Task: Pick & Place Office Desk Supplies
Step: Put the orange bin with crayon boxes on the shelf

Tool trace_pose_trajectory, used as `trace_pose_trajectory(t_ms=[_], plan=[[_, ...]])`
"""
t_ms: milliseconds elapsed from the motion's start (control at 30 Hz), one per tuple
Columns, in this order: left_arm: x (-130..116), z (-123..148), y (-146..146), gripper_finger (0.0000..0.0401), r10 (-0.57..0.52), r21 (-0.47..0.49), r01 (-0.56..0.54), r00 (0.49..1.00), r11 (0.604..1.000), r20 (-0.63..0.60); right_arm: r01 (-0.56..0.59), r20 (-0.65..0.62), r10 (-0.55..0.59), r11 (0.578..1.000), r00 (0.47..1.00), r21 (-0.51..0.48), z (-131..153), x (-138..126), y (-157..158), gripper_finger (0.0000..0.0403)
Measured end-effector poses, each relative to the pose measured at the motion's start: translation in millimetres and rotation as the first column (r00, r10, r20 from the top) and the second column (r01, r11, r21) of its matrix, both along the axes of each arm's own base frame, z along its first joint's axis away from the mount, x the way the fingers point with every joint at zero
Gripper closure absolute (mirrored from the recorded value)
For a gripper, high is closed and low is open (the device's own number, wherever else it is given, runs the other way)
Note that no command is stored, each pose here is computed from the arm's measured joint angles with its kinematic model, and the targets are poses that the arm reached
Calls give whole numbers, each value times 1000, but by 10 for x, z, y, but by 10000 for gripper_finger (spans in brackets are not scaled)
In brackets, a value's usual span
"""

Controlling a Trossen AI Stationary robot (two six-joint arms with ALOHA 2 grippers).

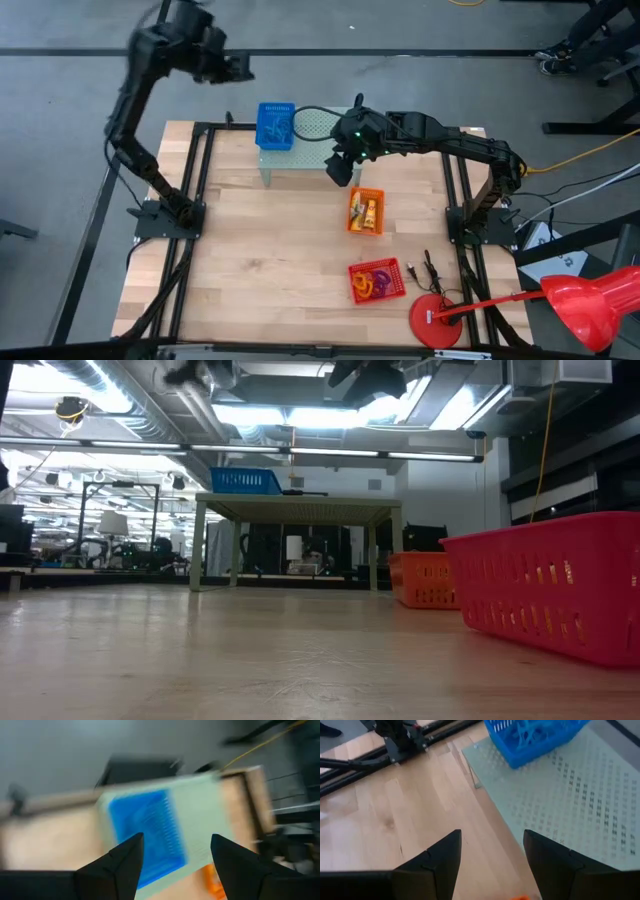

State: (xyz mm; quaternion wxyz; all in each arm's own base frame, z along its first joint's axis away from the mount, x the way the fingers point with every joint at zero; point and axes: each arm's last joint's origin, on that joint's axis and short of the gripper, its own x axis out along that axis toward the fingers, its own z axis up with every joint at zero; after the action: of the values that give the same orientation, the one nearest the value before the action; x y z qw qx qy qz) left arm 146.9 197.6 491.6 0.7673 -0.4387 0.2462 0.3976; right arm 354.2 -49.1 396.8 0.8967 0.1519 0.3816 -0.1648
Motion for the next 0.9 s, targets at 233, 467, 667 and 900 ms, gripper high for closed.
trace_pose_trajectory(t_ms=[233, 467, 667, 900], plan=[[14, 464, -707, 177, -229, 305, 174, 960, 936, 157, 14, 180, -10, 1000, 984, -21, 147, 98, -14, 186], [264, 382, -1235, 178, -353, 348, 337, 935, 875, -19, 147, 354, -29, 939, 935, -311, 912, -394, 42, 186], [563, 390, -1473, 178, -400, 470, 387, 913, 793, -78, 51, 597, 132, 959, 791, -279, 1623, -1356, 250, 186], [1484, -88, -1590, 178, -603, 367, 655, 754, 661, -261, 75, 698, 3, 994, 716, -82, 1795, -2524, 420, 186]])
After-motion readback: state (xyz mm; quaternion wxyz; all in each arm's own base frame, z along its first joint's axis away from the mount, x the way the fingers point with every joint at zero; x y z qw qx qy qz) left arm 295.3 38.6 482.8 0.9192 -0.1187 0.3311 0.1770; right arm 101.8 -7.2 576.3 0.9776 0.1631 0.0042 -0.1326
